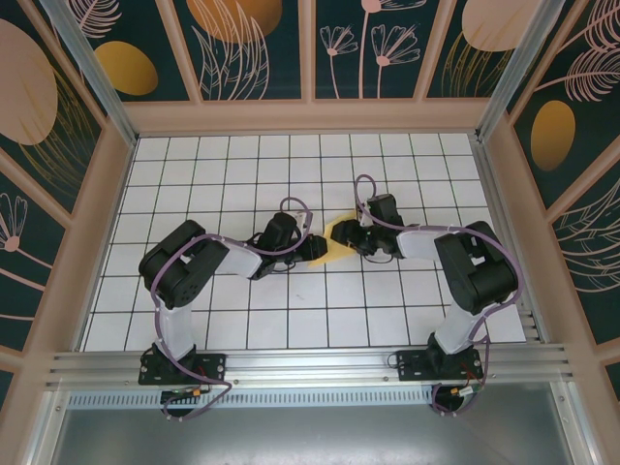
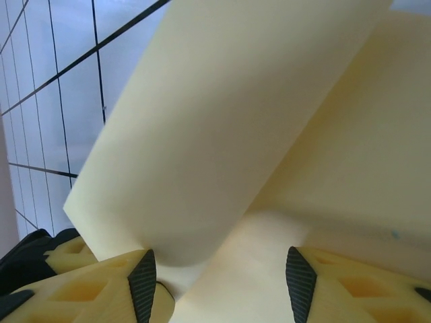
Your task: Fold a paper plane with a square sheet of paper (pick it up from the middle)
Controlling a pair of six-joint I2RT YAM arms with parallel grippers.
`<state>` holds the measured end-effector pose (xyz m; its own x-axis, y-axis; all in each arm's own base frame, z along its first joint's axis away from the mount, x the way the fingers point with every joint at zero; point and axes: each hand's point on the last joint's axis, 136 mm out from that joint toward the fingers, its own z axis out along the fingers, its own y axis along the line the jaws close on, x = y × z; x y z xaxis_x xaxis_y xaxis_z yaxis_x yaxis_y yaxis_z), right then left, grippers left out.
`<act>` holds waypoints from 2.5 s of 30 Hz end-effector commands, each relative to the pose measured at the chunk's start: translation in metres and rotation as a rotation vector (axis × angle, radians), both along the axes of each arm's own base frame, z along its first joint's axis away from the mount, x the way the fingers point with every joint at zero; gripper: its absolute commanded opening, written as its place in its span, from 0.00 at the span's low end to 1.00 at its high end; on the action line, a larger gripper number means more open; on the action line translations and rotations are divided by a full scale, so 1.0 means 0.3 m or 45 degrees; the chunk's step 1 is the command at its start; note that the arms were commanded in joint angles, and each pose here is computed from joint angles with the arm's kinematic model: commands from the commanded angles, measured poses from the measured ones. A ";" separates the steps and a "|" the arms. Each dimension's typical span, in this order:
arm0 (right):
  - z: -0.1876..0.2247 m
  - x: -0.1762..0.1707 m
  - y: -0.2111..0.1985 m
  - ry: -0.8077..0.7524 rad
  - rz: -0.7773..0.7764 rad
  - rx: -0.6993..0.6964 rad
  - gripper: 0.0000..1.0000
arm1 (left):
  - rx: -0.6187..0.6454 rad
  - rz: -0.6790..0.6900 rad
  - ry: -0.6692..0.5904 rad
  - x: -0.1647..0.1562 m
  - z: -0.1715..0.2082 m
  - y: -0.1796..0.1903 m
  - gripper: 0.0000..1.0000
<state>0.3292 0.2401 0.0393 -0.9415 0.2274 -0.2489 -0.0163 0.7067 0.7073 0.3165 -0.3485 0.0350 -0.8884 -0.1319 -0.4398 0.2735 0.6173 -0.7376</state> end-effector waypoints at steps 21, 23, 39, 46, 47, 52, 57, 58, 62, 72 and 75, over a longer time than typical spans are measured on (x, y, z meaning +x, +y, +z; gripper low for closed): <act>-0.016 0.060 -0.001 0.009 -0.043 -0.002 0.55 | -0.032 -0.019 -0.026 0.014 0.034 -0.009 0.28; -0.032 0.059 -0.011 0.033 -0.063 -0.023 0.56 | -0.021 -0.016 -0.051 0.019 0.050 -0.004 0.31; -0.073 0.053 -0.033 0.099 -0.107 -0.071 0.56 | 0.179 0.036 -0.210 -0.006 0.083 0.079 0.46; -0.078 0.052 -0.036 0.109 -0.113 -0.077 0.56 | 0.374 0.068 -0.232 -0.014 0.047 0.093 0.40; -0.076 0.053 -0.034 0.107 -0.111 -0.076 0.56 | 0.387 0.072 -0.236 -0.015 0.045 0.094 0.38; -0.083 0.052 -0.036 0.115 -0.114 -0.078 0.56 | 0.406 0.050 -0.251 -0.023 0.045 0.076 0.29; -0.089 0.050 -0.035 0.122 -0.112 -0.078 0.56 | 0.426 0.033 -0.244 -0.020 0.031 0.066 0.26; -0.089 0.050 -0.035 0.123 -0.113 -0.077 0.56 | 0.426 0.028 -0.240 -0.022 0.028 0.064 0.25; -0.088 0.051 -0.033 0.122 -0.112 -0.076 0.56 | 0.438 0.014 -0.233 -0.024 0.018 0.058 0.23; -0.099 0.048 -0.036 0.135 -0.116 -0.082 0.55 | 0.464 -0.010 -0.195 -0.055 -0.016 0.063 0.25; -0.101 0.047 -0.038 0.136 -0.116 -0.086 0.55 | 0.486 0.001 -0.191 -0.060 -0.025 0.081 0.26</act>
<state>0.3478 0.2402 0.0352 -0.9365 0.2780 -0.2136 0.0484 0.7059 0.7067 0.3050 -0.3297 0.0387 -0.8019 0.0318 -0.5967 0.3600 0.8226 -0.4401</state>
